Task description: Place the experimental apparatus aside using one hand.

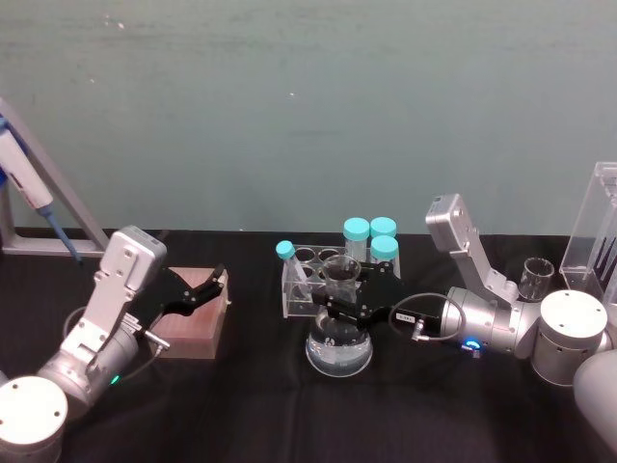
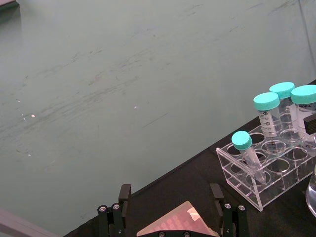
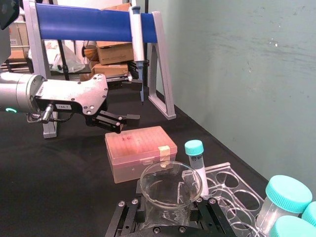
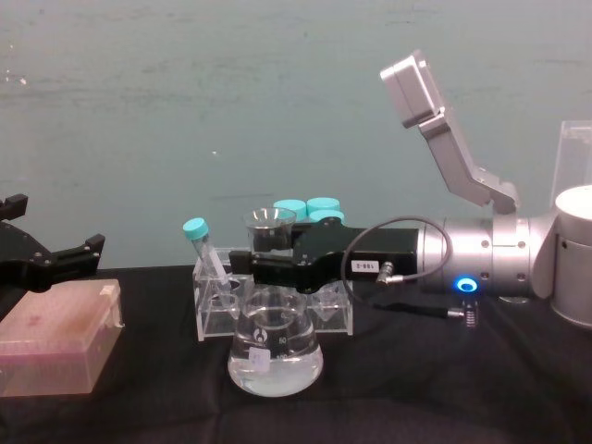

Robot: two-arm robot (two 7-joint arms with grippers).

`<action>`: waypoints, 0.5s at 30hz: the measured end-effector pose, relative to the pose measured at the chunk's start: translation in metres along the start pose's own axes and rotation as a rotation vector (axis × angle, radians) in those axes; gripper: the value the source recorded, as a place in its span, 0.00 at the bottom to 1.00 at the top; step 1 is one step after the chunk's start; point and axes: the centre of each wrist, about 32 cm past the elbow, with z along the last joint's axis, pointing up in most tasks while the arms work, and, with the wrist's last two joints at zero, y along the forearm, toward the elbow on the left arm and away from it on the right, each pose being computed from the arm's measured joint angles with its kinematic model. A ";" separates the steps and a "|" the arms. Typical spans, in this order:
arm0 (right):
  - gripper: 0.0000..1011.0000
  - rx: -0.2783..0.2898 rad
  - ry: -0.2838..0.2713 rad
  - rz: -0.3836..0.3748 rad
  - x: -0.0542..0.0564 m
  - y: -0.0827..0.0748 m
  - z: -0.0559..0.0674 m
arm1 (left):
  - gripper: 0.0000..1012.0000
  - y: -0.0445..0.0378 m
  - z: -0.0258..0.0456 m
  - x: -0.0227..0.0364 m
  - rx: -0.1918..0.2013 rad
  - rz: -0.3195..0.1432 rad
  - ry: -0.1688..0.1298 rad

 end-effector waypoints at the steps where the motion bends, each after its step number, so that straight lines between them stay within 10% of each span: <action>1: 0.45 0.000 0.000 0.000 0.000 0.000 0.000 | 0.99 0.0000 0.0000 0.0000 0.000 0.000 0.000; 15: 0.45 0.033 -0.022 0.001 -0.004 -0.006 0.000 | 0.99 0.0000 0.0000 0.0000 0.000 0.000 0.000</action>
